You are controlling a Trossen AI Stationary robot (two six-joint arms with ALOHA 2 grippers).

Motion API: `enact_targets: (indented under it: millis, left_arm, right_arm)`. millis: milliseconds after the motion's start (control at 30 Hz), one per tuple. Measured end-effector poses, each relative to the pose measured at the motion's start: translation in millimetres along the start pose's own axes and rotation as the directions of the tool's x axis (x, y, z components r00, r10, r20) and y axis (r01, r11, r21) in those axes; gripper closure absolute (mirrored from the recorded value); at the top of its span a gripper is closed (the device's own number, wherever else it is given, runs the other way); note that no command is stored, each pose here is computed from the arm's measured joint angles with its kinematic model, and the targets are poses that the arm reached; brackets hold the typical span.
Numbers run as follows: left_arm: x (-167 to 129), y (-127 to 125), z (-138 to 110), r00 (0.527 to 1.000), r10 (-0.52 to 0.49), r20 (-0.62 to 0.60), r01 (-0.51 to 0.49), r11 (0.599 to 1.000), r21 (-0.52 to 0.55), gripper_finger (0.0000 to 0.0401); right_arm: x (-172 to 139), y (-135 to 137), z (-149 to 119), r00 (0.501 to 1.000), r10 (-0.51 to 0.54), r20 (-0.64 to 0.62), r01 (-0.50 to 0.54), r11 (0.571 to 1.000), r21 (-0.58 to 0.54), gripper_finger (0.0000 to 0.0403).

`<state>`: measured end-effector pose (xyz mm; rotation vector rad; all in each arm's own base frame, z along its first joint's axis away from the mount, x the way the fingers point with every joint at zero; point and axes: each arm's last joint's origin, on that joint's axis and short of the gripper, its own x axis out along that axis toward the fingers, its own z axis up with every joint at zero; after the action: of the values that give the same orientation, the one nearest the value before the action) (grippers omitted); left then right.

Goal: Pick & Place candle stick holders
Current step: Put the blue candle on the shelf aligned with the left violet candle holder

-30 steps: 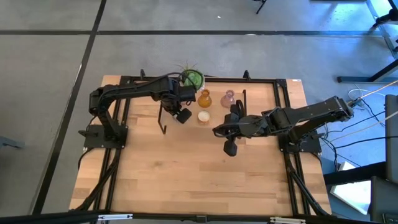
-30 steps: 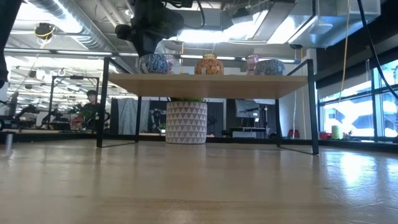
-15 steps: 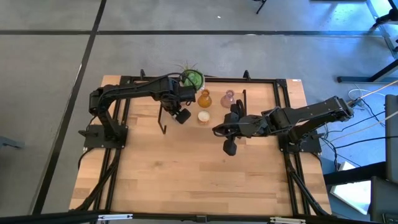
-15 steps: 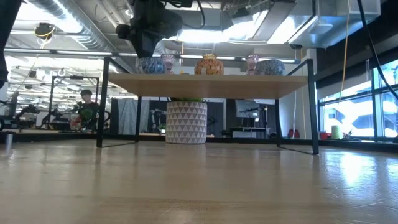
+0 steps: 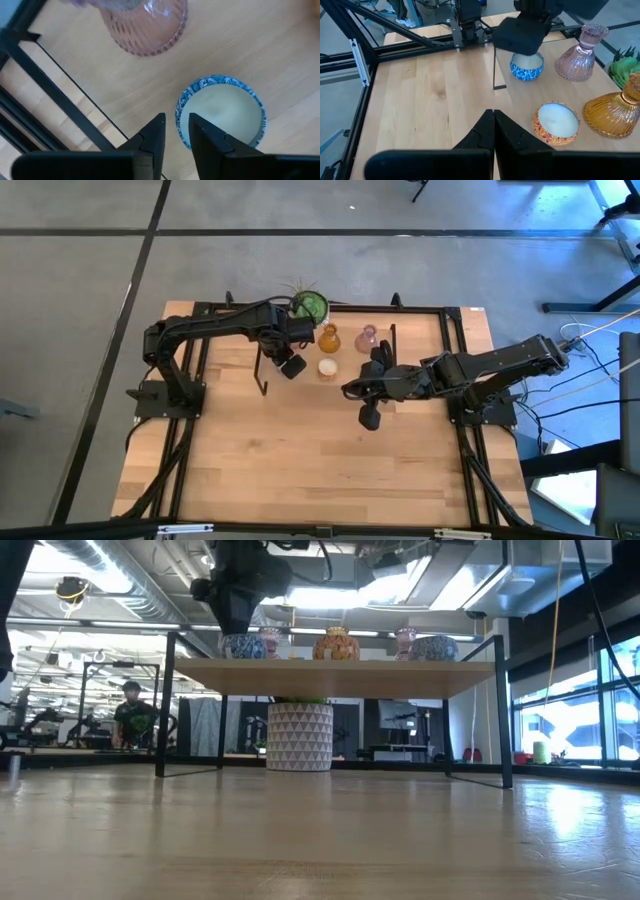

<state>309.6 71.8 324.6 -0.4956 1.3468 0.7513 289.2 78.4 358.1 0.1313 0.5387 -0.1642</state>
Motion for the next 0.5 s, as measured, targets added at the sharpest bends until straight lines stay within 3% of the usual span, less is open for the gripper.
enact_targets:
  millis: [500]
  left_arm:
    - [-52, -4, 3, 0.983, -0.094, 0.155, 0.083, 0.994, 0.076, 0.0308]
  right_arm:
    - [0, 0, 0, 1.0, 0.0, 0.0, 0.0, 1.0, 0.008, 0.0403]
